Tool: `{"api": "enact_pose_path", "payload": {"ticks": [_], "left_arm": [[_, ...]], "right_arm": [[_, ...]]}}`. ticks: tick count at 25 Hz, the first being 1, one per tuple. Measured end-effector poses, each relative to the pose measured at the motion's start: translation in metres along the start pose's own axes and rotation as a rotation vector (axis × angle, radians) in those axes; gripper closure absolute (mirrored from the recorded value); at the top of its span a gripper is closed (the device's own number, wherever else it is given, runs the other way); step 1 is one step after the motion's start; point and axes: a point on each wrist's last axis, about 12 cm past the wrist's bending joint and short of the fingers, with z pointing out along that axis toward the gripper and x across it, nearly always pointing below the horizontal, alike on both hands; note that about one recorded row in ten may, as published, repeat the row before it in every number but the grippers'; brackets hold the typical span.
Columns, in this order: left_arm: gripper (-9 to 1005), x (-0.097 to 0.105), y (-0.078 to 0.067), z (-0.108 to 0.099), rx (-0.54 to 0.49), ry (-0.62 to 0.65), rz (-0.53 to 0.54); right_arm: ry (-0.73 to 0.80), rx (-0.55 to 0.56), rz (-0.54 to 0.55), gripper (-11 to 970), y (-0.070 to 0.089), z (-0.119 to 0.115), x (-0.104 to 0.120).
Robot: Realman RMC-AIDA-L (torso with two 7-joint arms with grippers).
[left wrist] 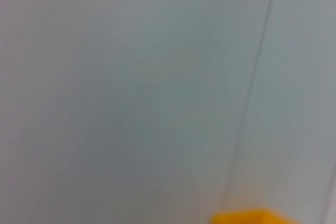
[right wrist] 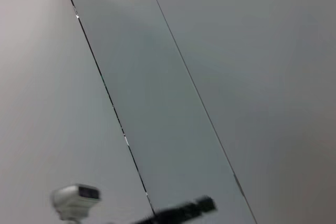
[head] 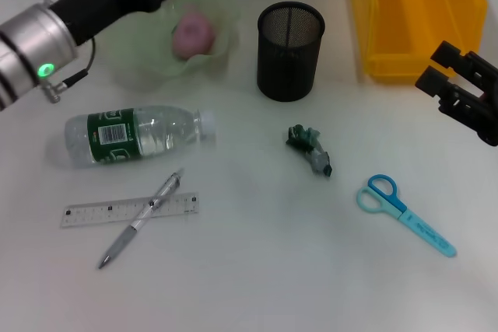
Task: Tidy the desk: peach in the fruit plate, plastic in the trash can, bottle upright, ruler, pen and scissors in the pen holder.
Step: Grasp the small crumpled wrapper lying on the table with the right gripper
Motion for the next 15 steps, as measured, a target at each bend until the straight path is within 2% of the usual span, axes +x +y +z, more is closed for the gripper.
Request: {"api": "enact_pose_path", "payload": {"ticks": [2,5,7,8,9,15], "left_arm": [[240,-0.006,-0.004,-0.018,0.089,-0.075,-0.037],[240,-0.008,-0.009,-0.032,0.182,-0.093,-0.036],[240,-0.008,-0.009,-0.032,0.182,-0.093,-0.036],[240,-0.007,-0.01,-0.037,0.215,-0.085,-0.032],[240,0.001,-0.019,-0.052,0.316,-0.03,-0.009],[240,0.03,-0.04,-0.08,0.502,0.13,0.083]], "right_arm": [[0.0,0.003,0.0,183,0.0,-0.001,0.001],[0.0,0.005,0.001,183,0.0,-0.001,0.001],[0.001,0.007,0.0,183,0.0,-0.001,0.001],[0.002,0.008,-0.001,183,0.0,-0.002,0.001],[0.003,0.01,-0.004,183,-0.001,-0.003,0.0],[0.012,0.041,-0.016,183,-0.005,-0.012,-0.004]]}}
